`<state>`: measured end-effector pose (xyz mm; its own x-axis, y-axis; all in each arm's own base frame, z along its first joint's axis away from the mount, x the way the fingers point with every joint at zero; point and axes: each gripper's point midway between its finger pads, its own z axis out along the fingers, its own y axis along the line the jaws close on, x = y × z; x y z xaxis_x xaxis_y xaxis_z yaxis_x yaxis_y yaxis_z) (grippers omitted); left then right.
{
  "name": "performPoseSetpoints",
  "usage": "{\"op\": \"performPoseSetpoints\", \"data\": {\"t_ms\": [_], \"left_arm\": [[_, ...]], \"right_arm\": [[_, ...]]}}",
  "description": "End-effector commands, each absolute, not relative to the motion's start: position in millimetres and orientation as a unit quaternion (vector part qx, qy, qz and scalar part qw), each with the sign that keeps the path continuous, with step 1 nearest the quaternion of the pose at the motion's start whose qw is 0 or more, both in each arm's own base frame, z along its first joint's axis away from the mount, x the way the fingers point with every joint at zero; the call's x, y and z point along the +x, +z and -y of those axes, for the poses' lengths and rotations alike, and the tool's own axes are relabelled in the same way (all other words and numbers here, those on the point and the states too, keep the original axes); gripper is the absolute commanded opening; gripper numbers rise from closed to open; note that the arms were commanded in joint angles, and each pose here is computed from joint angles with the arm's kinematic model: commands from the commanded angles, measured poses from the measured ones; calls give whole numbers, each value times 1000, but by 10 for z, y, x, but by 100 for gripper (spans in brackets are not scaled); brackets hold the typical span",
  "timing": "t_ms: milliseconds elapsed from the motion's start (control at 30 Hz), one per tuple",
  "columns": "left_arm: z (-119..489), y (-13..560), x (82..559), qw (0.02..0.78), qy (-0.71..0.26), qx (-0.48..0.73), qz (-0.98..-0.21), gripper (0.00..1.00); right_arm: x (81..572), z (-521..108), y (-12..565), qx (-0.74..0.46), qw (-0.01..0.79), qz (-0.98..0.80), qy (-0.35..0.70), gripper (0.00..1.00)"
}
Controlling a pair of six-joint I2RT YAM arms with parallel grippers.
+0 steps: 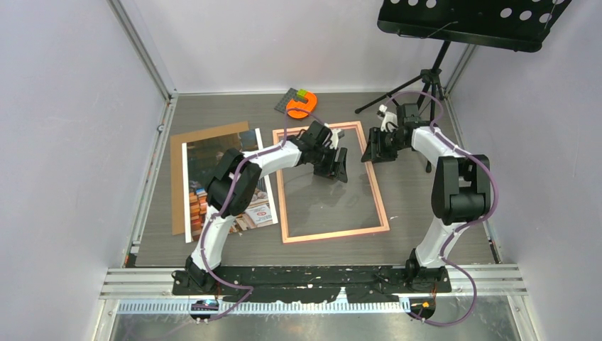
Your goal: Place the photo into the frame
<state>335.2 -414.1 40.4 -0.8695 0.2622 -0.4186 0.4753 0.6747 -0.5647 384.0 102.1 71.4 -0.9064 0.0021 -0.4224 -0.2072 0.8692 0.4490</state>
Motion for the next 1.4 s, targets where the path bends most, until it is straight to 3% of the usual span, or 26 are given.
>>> {"op": "performPoseSetpoints", "data": {"t_ms": [0, 600, 1167, 1367], "left_arm": [[4036, 358, 3268, 141, -326, 197, -914, 65], [3789, 1105, 3364, 227, -288, 253, -895, 78], [1654, 1584, 3317, 302, -154, 207, -918, 79], [980, 1735, 3225, 336, -113, 146, -924, 79]], "right_arm": [[3930, -988, 1072, -71, 261, -932, 242, 52], [3902, -740, 915, -88, 298, -936, 166, 52], [3905, -831, 467, -110, 244, -957, 114, 49], [3877, -786, 370, -106, 232, -963, 91, 38]]}}
